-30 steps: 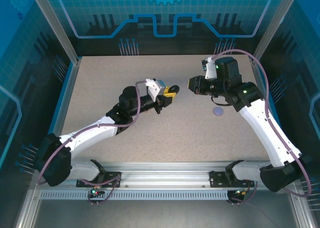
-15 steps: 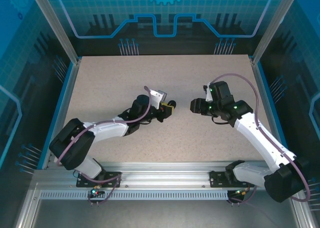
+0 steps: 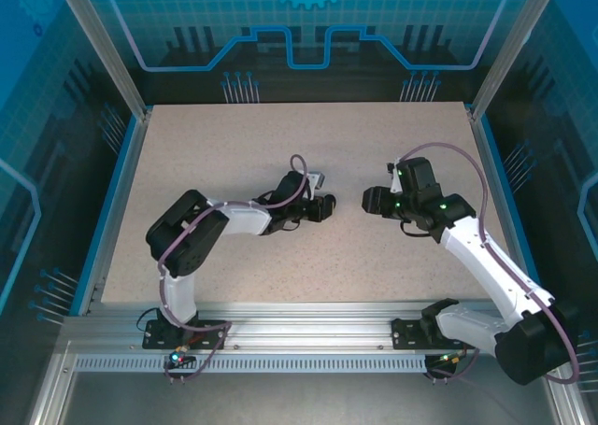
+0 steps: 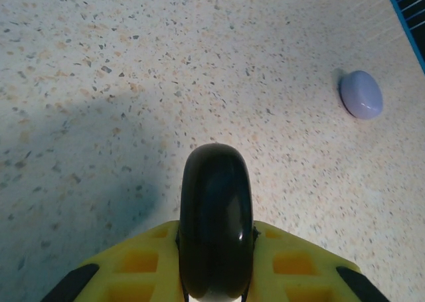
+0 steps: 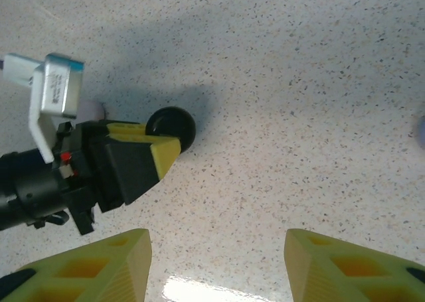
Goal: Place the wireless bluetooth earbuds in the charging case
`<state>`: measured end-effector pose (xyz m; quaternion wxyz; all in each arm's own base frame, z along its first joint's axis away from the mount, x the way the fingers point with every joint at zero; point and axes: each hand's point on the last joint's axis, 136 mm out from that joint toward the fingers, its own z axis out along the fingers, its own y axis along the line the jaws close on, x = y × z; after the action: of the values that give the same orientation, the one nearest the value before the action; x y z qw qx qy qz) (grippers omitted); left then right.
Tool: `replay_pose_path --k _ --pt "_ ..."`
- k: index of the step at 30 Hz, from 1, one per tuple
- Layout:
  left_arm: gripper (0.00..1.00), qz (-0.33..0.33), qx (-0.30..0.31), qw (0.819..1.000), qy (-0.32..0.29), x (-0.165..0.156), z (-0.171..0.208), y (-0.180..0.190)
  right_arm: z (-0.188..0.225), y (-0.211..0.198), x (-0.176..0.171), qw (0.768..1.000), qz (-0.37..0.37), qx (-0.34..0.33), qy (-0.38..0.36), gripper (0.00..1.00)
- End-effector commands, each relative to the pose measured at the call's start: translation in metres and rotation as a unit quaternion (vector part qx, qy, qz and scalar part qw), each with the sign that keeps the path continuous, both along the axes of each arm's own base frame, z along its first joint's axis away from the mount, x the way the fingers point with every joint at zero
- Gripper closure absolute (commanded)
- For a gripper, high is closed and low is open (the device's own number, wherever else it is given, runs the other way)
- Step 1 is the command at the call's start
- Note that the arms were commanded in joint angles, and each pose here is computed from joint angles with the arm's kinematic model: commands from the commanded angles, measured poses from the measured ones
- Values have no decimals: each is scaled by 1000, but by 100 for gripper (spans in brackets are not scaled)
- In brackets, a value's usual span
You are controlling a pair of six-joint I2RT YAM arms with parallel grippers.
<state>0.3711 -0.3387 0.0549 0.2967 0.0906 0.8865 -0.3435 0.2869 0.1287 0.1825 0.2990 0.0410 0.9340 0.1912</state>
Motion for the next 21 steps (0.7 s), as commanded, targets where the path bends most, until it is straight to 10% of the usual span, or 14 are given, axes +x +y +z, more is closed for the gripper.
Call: replay_pose_path --k 1,10,21 --pt "100 19 10 999 30 13 -10 -4 4 -7 2 1000 -5 -2 -15 44" --pt "100 53 45 994 80 29 -45 8 5 -12 2 1000 -9 0 -17 44" --pt "63 68 71 991 92 31 -48 35 12 -13 1 1000 -9 7 -22 43"
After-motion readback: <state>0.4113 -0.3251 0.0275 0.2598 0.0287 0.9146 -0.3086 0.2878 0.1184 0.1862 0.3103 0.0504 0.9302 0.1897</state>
